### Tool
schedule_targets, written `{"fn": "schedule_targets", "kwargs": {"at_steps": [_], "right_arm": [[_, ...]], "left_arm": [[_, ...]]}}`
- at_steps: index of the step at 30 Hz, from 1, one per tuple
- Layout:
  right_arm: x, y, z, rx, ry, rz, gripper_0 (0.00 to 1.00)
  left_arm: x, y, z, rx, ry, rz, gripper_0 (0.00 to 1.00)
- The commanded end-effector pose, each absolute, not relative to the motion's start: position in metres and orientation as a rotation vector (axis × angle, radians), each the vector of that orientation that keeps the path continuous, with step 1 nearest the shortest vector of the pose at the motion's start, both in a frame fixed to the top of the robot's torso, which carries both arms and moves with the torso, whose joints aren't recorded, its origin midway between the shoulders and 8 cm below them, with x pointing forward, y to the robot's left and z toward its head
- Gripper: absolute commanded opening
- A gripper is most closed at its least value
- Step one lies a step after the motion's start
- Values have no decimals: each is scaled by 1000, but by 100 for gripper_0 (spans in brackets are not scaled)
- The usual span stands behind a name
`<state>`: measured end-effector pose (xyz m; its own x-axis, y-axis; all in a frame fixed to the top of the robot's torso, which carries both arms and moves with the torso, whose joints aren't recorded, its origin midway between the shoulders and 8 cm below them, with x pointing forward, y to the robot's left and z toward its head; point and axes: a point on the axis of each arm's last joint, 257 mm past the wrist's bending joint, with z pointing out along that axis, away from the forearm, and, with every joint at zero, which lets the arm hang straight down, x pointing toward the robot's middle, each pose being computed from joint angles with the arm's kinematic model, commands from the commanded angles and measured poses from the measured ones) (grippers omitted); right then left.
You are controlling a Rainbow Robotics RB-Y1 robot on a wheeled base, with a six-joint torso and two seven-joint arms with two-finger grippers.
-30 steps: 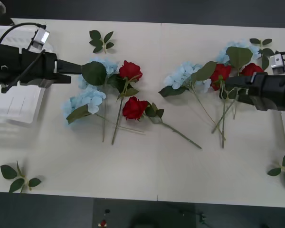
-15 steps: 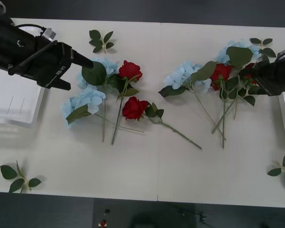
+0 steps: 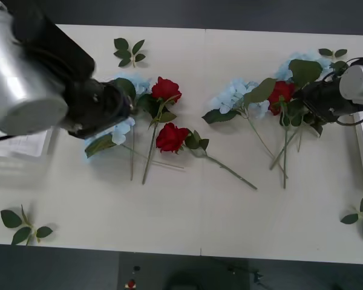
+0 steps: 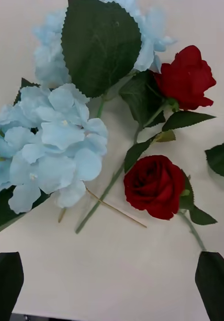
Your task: Put the red flowers into the right box and the blue flowers into the left box
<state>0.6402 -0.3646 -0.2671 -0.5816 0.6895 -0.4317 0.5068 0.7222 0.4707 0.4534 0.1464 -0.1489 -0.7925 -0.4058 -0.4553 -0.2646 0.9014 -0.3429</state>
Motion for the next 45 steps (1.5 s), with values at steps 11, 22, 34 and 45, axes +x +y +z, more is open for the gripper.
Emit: {"fn": "schedule_targets", "kwargs": {"at_steps": [11, 22, 34, 45], "right_arm": [[657, -368, -239, 1019, 2236, 422, 100], [656, -369, -240, 1019, 2243, 413, 0], [657, -370, -221, 977, 2248, 433, 0], [642, -343, -192, 902, 2308, 566, 0]], "left_arm": [[476, 134, -222, -745, 2351, -108, 100], [511, 169, -236, -834, 2250, 4, 100], [539, 221, -251, -870, 2175, 133, 100], [549, 245, -277, -788, 2167, 233, 61]]}}
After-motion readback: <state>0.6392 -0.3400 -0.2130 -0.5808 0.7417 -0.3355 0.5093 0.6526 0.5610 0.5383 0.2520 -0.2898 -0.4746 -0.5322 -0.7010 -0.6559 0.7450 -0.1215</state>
